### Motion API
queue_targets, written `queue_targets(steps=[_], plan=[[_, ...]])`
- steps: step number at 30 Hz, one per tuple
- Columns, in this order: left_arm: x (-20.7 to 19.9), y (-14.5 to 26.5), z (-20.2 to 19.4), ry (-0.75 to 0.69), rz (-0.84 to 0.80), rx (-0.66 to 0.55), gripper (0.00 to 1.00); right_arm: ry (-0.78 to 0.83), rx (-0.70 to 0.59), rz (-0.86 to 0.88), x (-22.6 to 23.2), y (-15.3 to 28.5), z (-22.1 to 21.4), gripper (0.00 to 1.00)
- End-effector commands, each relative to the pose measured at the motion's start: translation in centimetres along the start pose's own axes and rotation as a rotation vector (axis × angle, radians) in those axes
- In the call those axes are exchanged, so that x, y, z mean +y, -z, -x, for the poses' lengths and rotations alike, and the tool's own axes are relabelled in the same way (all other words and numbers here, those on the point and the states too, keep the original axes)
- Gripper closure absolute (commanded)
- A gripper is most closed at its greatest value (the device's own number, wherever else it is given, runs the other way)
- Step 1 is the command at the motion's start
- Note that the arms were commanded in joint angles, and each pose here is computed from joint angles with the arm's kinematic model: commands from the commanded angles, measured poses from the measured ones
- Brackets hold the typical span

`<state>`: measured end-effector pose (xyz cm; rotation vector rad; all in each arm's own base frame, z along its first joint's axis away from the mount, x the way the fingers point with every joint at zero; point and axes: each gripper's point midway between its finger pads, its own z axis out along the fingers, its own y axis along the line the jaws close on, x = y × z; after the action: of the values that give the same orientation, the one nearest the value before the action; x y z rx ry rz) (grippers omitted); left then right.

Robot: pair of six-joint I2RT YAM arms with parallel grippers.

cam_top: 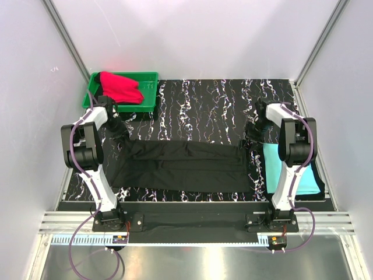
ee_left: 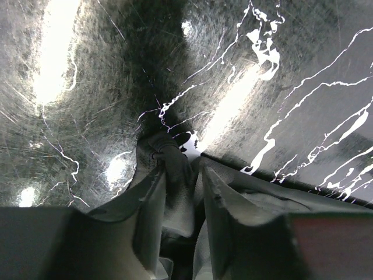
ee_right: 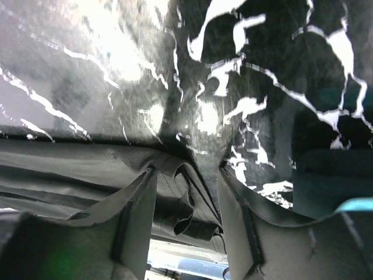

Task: Fold and stack the t-shirts
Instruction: Fold the tshirt

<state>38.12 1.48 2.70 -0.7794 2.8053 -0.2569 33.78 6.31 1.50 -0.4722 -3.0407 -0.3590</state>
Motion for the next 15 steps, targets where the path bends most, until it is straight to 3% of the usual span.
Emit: queue_targets(steps=[1, 15], plan=[[-0.4, 1.8, 1.2, -0.016, -0.023, -0.076, 0.63, 0.018, -0.081, 0.036, 0.9, 2.8, 0.1, 0.46], [-0.3, 1.7, 0.7, -0.027, -0.025, -0.063, 0.77, -0.013, -0.046, 0.093, 1.7, 0.7, 0.5, 0.54]])
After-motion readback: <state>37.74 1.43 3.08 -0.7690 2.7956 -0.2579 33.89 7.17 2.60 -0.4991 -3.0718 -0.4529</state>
